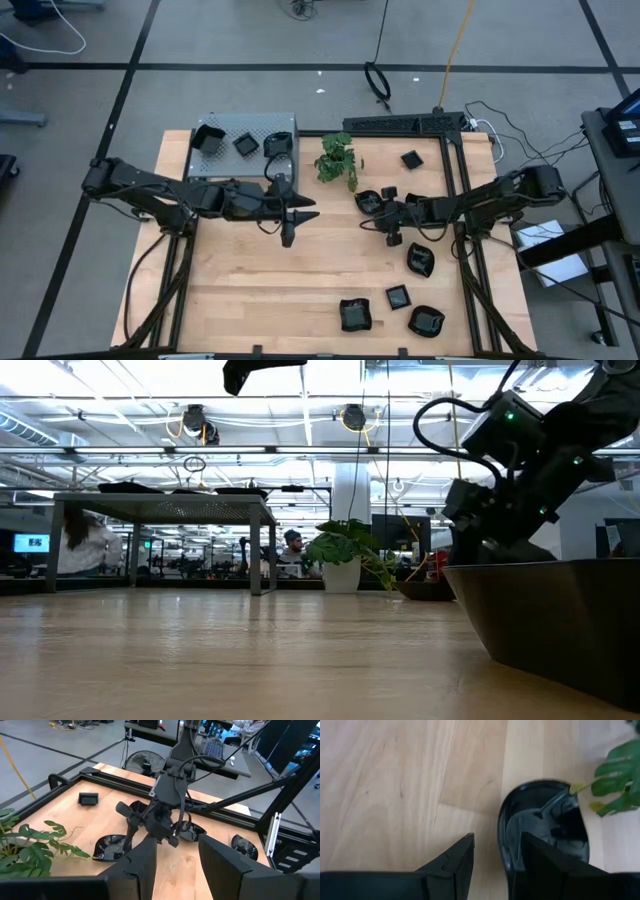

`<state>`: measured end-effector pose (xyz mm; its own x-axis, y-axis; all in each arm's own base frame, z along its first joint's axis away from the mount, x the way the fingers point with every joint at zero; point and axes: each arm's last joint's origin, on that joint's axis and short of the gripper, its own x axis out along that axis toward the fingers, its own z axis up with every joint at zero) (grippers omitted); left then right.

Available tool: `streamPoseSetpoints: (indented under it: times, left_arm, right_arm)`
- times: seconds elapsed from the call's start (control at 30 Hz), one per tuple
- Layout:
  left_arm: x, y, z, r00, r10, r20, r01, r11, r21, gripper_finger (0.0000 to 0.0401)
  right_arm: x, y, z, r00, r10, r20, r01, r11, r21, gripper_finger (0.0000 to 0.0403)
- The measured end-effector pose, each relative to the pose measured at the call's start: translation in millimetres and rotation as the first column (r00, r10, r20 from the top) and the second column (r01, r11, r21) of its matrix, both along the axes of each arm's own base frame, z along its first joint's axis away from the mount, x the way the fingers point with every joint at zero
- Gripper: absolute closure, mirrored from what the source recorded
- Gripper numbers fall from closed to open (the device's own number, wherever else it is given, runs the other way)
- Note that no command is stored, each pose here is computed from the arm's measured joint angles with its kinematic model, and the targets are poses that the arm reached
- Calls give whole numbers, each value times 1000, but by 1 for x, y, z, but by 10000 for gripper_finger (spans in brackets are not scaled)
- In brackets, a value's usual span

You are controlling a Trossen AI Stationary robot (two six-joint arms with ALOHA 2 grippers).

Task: Pick & Place Mini shaped plates
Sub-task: Move the leaf-shaped plate to the center of the table

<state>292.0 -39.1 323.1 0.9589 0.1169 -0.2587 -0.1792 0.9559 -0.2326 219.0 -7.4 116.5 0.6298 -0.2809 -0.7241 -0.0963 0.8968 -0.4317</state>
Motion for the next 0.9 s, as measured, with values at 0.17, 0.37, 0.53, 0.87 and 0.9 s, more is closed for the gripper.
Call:
streamPoseSetpoints:
  times: [0.17,0.37,0.53,0.87,0.9]
  left_arm:
    - [0,0,1,1000,3,10,-3,1000,-9,251]
    - [0,-1,2,1000,8,21,-7,999,-39,251]
    - [0,-5,3,999,-1,36,3,998,-57,251]
    - [-1,-22,12,990,-58,131,68,995,-67,251]
    - [-1,-24,13,988,-64,143,75,995,-67,251]
  right_arm:
    - [1,-6,-5,999,-43,-18,43,999,-28,251]
    - [2,-9,-9,997,-67,-29,66,997,-46,294]
    - [3,-7,-9,999,-41,-22,39,998,-58,376]
    - [25,21,11,977,149,152,-152,988,9,401]
    - [31,25,17,969,168,181,-173,985,16,402]
